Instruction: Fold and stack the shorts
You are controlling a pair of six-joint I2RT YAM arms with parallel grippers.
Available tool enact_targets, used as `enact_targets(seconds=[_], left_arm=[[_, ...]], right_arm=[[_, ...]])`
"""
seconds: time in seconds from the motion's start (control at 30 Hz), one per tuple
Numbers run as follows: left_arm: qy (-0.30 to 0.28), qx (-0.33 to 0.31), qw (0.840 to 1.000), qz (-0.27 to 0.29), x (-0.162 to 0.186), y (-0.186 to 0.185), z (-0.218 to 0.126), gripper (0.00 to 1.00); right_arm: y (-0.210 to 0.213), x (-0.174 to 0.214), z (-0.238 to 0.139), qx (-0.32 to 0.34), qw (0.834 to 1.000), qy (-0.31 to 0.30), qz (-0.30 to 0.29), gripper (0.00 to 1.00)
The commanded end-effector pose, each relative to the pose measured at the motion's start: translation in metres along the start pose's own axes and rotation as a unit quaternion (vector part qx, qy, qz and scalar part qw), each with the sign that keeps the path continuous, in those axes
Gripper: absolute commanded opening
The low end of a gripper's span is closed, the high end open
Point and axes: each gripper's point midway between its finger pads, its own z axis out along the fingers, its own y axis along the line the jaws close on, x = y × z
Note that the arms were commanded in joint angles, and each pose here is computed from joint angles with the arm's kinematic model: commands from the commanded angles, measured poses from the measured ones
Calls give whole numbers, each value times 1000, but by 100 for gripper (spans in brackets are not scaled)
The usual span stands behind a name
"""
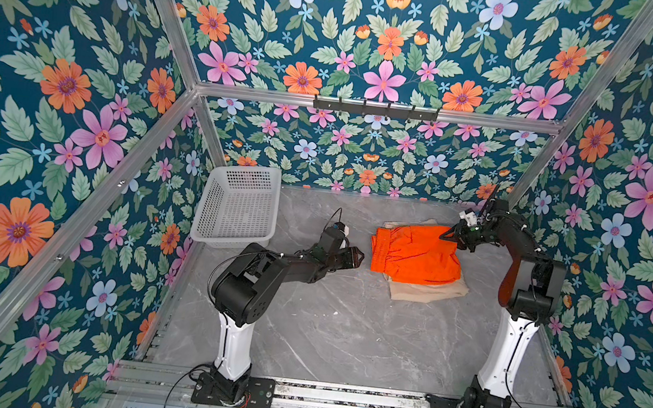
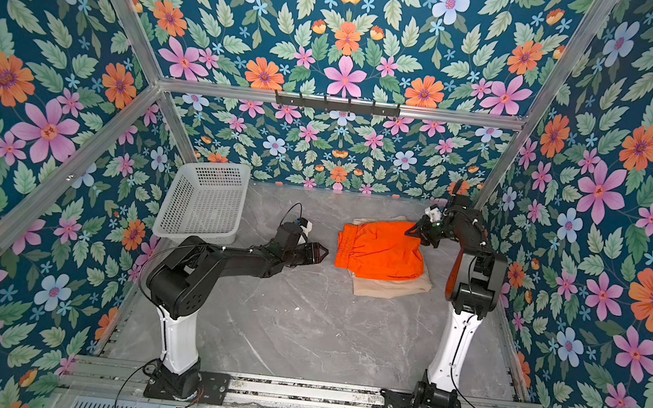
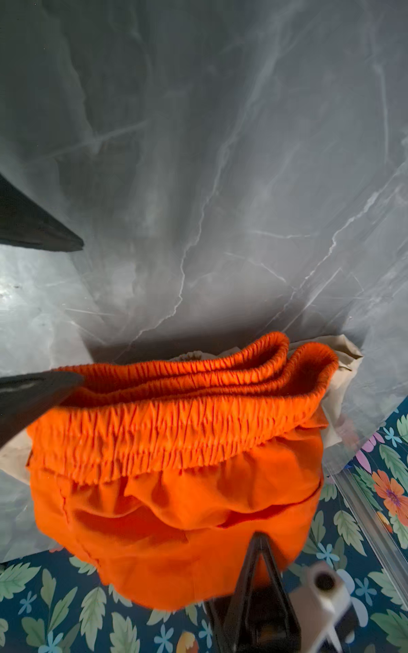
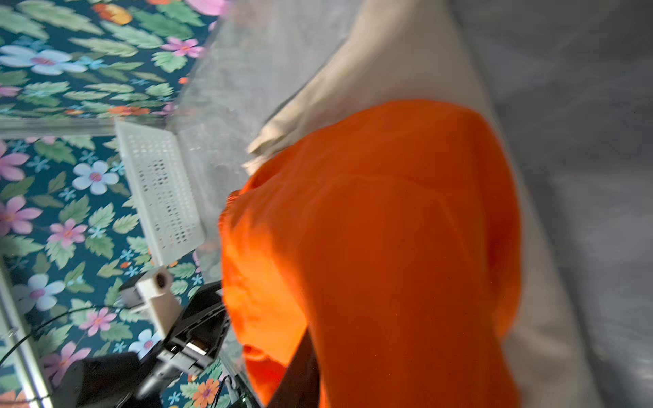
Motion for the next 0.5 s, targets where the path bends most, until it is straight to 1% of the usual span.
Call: enact_targets(seconds=[0.0,0.03,0.07,0.1,0.2,0.27,0.33,0.4,0.47], left_arm=[[3,16,1000,6,-1,-8,2,57],[2,23,1000,8,-2,-12,2,57],[0,32,999,10,-3,-17,1,58],[-1,41,999,11,-4,-21,1,58],[-13,76,997,5,-10,-37,-1,60],[-24,94,995,-2,-17,-46,-2,60],[-33,104,994,-8,-23,-52,-3,60],[-38,109,993,-10,-27,-56,-2,61],[-38,116,992,-13,-29,-59,1,61]], right_arm=[[-25,-9,-1,50,999,-5,14,46],[-26,-12,-5,62,998,-12,10,54],[-22,-15,-12,67,997,-23,5,60],[-19,-18,-19,77,996,-34,0,62],[-7,-25,-55,125,989,-81,-21,65],[11,-22,-80,150,981,-111,-50,65],[33,-12,-96,160,974,-133,-88,65],[63,5,-96,129,973,-138,-135,65],[91,28,-85,72,977,-120,-161,64]])
